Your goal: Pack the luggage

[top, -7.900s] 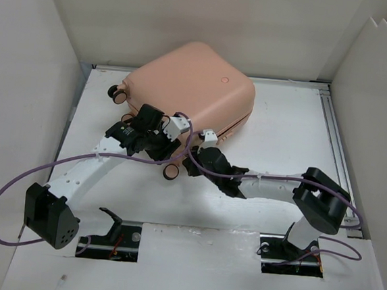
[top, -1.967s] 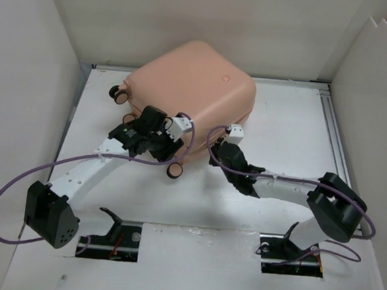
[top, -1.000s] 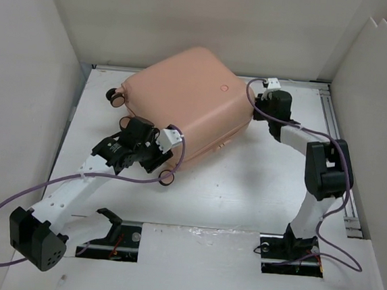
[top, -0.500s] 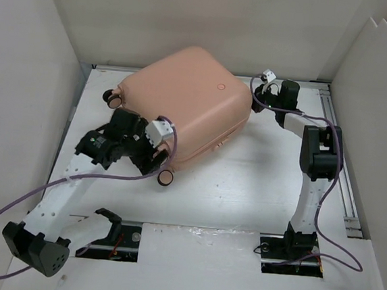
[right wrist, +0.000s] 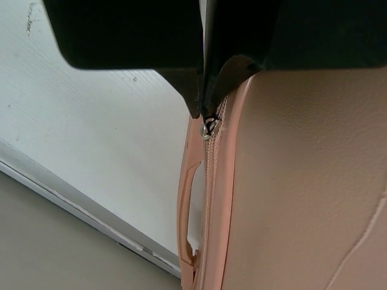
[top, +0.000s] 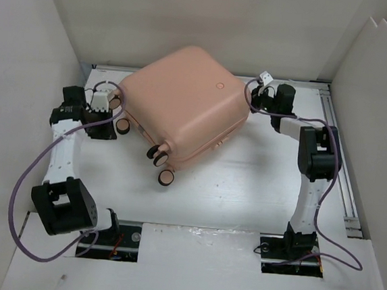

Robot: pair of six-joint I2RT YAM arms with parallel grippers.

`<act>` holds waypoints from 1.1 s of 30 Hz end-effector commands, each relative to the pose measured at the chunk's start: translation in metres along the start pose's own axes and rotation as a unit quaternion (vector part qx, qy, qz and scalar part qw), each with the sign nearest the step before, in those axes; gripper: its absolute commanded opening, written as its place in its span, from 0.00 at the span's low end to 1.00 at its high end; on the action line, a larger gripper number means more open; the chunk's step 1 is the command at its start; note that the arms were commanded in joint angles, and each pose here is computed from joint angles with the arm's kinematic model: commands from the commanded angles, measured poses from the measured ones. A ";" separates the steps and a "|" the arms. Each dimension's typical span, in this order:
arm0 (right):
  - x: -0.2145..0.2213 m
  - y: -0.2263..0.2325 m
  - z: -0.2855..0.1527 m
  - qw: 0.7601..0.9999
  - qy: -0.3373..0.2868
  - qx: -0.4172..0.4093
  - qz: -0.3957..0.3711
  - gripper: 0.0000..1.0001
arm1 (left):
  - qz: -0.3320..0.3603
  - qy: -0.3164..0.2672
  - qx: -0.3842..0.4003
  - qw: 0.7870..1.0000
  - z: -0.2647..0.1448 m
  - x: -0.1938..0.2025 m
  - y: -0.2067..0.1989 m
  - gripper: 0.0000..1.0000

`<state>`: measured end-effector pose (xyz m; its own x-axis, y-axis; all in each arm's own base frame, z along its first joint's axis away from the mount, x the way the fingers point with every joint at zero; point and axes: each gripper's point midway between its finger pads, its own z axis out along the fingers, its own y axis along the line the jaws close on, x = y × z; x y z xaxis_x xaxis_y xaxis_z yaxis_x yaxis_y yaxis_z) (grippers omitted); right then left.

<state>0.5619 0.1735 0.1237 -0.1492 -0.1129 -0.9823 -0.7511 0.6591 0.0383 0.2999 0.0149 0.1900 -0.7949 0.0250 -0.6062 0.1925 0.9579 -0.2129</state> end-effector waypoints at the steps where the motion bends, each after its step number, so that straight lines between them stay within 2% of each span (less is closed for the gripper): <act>1: -0.020 0.089 0.022 0.995 -0.018 -0.100 -0.011 0.00 | -0.025 -0.020 -0.018 0.999 0.016 0.001 0.001 0.14; 5: -0.026 0.134 0.011 0.994 -0.039 -0.098 -0.008 0.00 | -0.011 0.015 -0.035 0.999 0.074 -0.008 0.017 0.15; 8: -0.020 0.211 -0.009 0.991 -0.048 -0.124 0.015 0.00 | -0.006 0.014 -0.037 0.999 0.095 -0.028 0.027 0.18; 11: 0.002 0.281 -0.043 0.990 -0.025 -0.137 0.030 0.00 | 0.026 0.003 -0.027 0.999 0.103 -0.048 0.028 0.23; 12: 0.005 0.298 -0.049 0.991 -0.030 -0.125 0.033 0.00 | 0.036 0.012 -0.023 0.999 0.111 -0.046 0.027 0.26; 13: 0.013 0.349 -0.059 0.985 -0.022 -0.168 0.036 0.00 | 0.058 0.012 -0.011 0.998 0.114 -0.048 0.022 0.27; 16: 0.032 0.403 -0.092 0.978 -0.008 -0.191 0.087 0.00 | 0.080 0.017 0.021 0.996 0.119 -0.046 0.012 0.34; 18: 0.032 0.407 -0.102 0.979 -0.012 -0.177 0.102 0.00 | 0.110 0.015 0.031 0.993 0.117 -0.046 0.005 0.38; 19: 0.043 0.398 -0.103 0.983 0.012 -0.148 0.105 0.00 | 0.115 0.023 0.034 0.993 0.115 -0.040 0.005 0.40; 22: 0.033 0.385 -0.094 0.990 0.014 -0.112 0.083 0.00 | 0.132 0.034 0.029 0.990 0.113 -0.033 0.004 0.52; 24: 0.032 0.364 -0.088 0.992 0.015 -0.086 0.095 0.00 | 0.142 0.016 0.004 0.990 0.097 -0.048 0.007 0.64; 27: 0.026 0.347 -0.084 0.990 0.001 -0.080 0.112 0.00 | 0.171 -0.051 -0.026 0.984 0.055 -0.088 -0.003 0.72; 29: 0.025 0.350 -0.088 0.988 -0.002 -0.097 0.117 0.00 | 0.208 -0.093 -0.061 0.972 0.024 -0.114 -0.013 0.78; 30: 0.026 0.350 -0.089 0.989 0.003 -0.096 0.112 0.00 | 0.249 -0.118 -0.076 0.958 -0.001 -0.124 -0.025 0.79; 33: 0.017 0.364 -0.086 0.990 0.015 -0.118 0.073 0.00 | 0.343 -0.134 -0.055 0.928 -0.028 -0.118 -0.089 0.85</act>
<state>0.2468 0.3119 0.1144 -0.2898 -0.0341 -0.9565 -0.7677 0.6051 0.2110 0.4335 0.0488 0.2694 -0.4868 0.4754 -0.7329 0.2098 0.8780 0.4302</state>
